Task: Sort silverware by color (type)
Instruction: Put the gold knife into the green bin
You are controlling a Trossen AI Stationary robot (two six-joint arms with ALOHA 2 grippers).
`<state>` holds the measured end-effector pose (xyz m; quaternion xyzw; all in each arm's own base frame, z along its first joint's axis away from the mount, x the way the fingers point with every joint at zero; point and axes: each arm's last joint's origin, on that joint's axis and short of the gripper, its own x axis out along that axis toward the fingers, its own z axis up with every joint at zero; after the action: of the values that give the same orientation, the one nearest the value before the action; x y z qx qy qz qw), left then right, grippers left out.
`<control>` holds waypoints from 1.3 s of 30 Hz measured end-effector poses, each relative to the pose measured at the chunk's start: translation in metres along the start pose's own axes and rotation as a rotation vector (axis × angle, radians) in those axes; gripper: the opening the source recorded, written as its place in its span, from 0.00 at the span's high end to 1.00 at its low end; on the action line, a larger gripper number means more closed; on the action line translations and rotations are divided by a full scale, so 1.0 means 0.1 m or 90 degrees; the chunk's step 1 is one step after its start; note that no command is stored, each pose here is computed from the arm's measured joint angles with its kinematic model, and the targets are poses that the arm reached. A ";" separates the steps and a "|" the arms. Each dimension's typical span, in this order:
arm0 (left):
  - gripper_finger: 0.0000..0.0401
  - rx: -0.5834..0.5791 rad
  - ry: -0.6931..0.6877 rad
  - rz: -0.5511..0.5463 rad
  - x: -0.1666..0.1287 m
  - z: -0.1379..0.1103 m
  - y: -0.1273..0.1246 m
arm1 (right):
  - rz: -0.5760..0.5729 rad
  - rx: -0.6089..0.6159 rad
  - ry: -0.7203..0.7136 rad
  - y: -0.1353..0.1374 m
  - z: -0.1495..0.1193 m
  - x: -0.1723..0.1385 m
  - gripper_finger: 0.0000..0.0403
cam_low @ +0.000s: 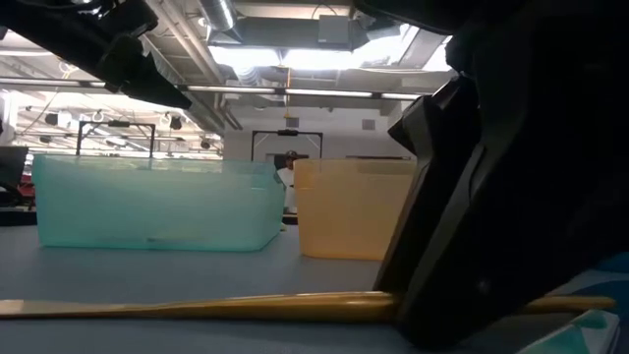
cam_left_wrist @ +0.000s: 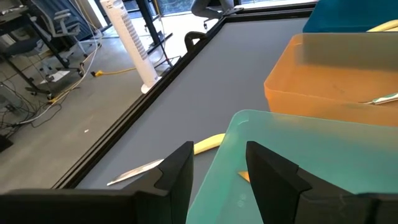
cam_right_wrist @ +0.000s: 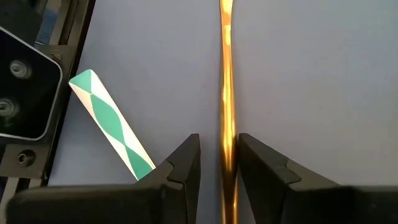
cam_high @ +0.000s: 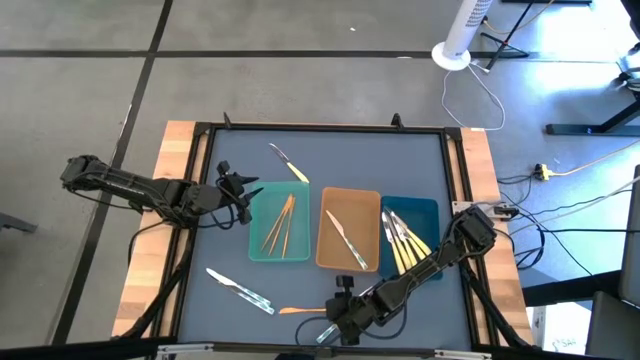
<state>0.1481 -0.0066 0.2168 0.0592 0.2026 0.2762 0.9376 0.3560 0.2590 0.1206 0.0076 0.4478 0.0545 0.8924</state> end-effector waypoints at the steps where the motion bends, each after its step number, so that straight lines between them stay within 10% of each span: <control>1: 0.65 0.000 0.000 0.000 0.00 0.00 0.00 | 0.000 0.000 0.000 0.00 0.00 0.00 0.74; 16: 0.65 0.001 0.000 0.000 0.00 0.00 0.00 | 0.000 0.001 0.001 0.00 0.00 0.01 0.98; 39: 0.65 0.000 0.000 0.000 0.00 0.00 0.00 | -0.003 0.000 0.002 -0.01 -0.01 0.01 0.99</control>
<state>0.1481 -0.0066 0.2168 0.0595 0.2025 0.2761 0.9377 0.3561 0.2584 0.1192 0.0065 0.4496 0.0528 0.8916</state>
